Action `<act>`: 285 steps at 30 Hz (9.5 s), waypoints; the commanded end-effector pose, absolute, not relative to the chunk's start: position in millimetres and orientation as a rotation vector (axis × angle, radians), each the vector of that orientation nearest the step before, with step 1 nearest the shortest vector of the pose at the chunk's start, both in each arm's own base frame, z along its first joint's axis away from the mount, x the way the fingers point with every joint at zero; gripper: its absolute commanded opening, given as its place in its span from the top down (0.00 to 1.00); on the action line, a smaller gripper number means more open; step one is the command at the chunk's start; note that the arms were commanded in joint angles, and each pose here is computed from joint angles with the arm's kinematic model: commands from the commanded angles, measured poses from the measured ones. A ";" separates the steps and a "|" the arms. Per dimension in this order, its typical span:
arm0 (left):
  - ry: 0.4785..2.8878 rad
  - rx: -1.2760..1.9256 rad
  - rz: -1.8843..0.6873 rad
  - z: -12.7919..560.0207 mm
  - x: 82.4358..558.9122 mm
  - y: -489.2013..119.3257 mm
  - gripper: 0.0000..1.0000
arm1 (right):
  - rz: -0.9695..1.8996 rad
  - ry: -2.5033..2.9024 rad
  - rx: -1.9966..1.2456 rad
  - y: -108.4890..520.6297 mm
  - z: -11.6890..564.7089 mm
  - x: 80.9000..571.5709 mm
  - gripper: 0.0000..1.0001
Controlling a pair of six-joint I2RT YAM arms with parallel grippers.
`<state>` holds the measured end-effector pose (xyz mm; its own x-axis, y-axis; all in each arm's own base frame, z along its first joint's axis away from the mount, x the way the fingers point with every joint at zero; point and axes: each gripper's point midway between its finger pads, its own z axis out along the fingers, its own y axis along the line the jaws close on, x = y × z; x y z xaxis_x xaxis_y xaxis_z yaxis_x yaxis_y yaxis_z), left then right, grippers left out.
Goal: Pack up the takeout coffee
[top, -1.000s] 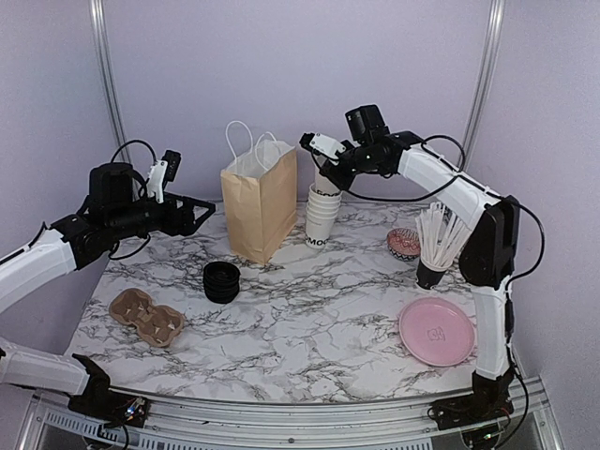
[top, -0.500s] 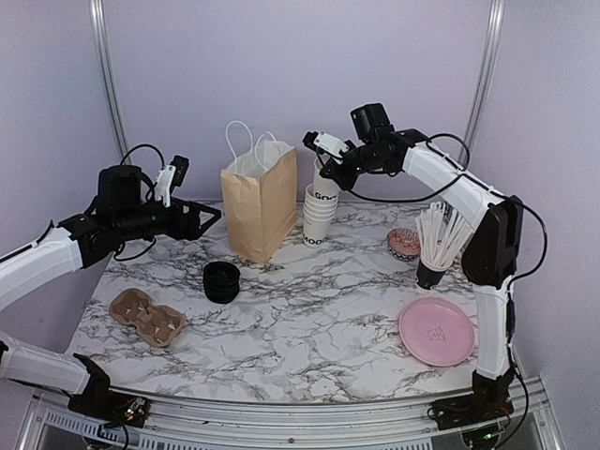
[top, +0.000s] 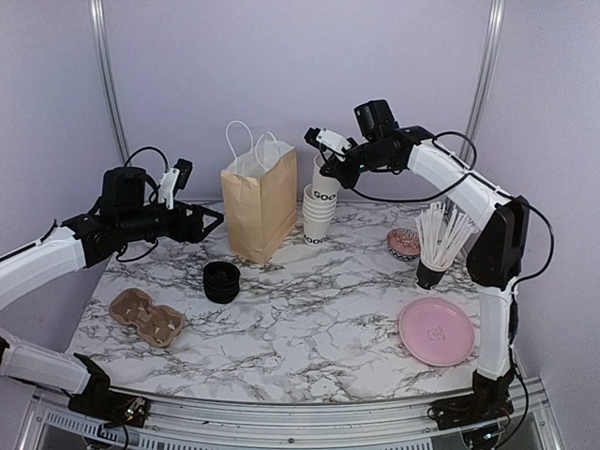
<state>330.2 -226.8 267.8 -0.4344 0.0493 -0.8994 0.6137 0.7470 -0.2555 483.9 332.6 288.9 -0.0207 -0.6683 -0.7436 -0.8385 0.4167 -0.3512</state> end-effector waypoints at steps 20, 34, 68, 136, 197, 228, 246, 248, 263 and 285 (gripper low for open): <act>1.946 0.347 -0.427 267.2 356.1 -176.8 0.05 | 0.572 1.645 -1.739 319.0 188.8 238.9 1.00; 1.961 0.371 -0.454 262.0 355.4 -182.1 0.08 | 0.541 1.622 -1.791 362.8 147.4 227.3 1.00; 1.997 0.517 -0.579 259.4 341.2 -205.1 0.27 | 0.199 1.912 -1.046 137.9 286.8 317.3 0.73; 2.855 0.268 0.164 97.9 364.6 -178.5 0.80 | 0.492 1.644 -1.641 300.9 172.6 250.6 0.64; 1.809 0.187 -1.417 346.2 304.0 -324.8 1.00 | 1.448 1.413 -1.267 419.9 382.2 256.6 0.01; 1.830 0.230 -1.490 346.6 295.6 -355.2 1.00 | 1.350 1.440 -1.198 436.9 389.4 272.0 0.09; 1.859 0.218 -1.471 337.1 297.7 -355.6 0.65 | 1.238 1.500 -1.217 426.9 364.4 276.4 0.26; 1.871 0.230 -1.430 336.8 295.7 -350.6 0.56 | 1.180 1.511 -1.246 417.6 353.2 275.7 0.26; 2.071 0.403 -0.730 286.6 294.0 -274.4 0.43 | 0.560 1.896 -1.843 334.0 190.5 269.2 0.31; 2.072 0.460 -0.799 270.1 282.0 -281.3 0.42 | 0.518 2.022 -1.958 333.2 161.9 271.4 0.29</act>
